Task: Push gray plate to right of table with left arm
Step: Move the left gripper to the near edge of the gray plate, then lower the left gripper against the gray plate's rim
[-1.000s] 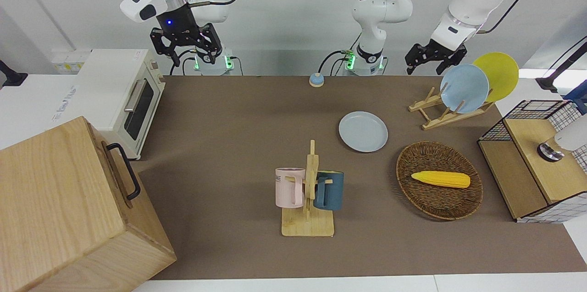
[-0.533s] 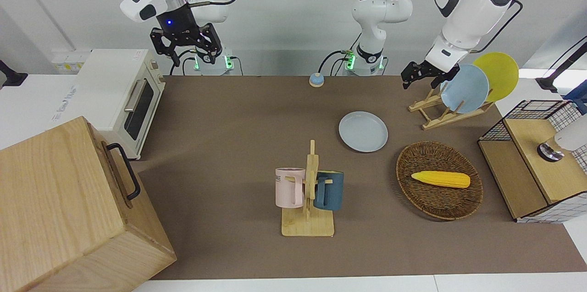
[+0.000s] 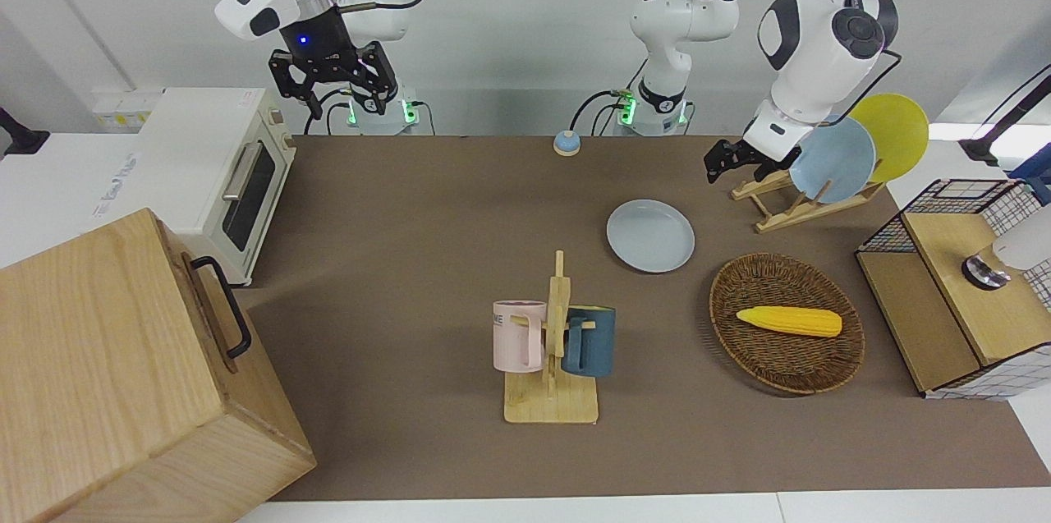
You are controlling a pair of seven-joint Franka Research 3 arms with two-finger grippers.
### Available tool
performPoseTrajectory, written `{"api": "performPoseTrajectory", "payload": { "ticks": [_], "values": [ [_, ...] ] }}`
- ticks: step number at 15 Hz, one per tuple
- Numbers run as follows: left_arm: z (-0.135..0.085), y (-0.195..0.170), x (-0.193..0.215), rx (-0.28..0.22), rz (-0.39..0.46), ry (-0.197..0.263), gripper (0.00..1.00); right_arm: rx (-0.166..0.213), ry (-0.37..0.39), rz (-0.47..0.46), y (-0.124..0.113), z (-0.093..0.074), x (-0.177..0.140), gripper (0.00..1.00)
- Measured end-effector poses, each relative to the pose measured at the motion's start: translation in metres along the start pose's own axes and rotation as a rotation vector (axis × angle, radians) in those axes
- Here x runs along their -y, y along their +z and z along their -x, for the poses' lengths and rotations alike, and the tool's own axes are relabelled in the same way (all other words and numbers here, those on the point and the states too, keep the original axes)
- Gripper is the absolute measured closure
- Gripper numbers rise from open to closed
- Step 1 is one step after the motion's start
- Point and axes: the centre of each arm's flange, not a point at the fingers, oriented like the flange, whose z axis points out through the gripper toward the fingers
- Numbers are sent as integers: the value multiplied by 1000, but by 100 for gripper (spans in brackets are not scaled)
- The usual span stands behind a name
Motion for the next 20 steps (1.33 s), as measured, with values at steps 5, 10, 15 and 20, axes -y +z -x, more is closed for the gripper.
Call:
{"api": "performPoseTrajectory", "payload": {
  "ticks": [5, 10, 15, 20],
  "values": [
    [2, 35, 1, 5, 21, -13, 0, 0, 0, 0, 0, 0, 0, 0],
    [9, 80, 4, 25, 20, -22, 0, 0, 0, 0, 0, 0, 0, 0],
    [10, 128, 1, 45, 11, -17, 0, 0, 0, 0, 0, 0, 0, 0],
    [10, 157, -3, 52, 6, -10, 0, 0, 0, 0, 0, 0, 0, 0]
  ]
}}
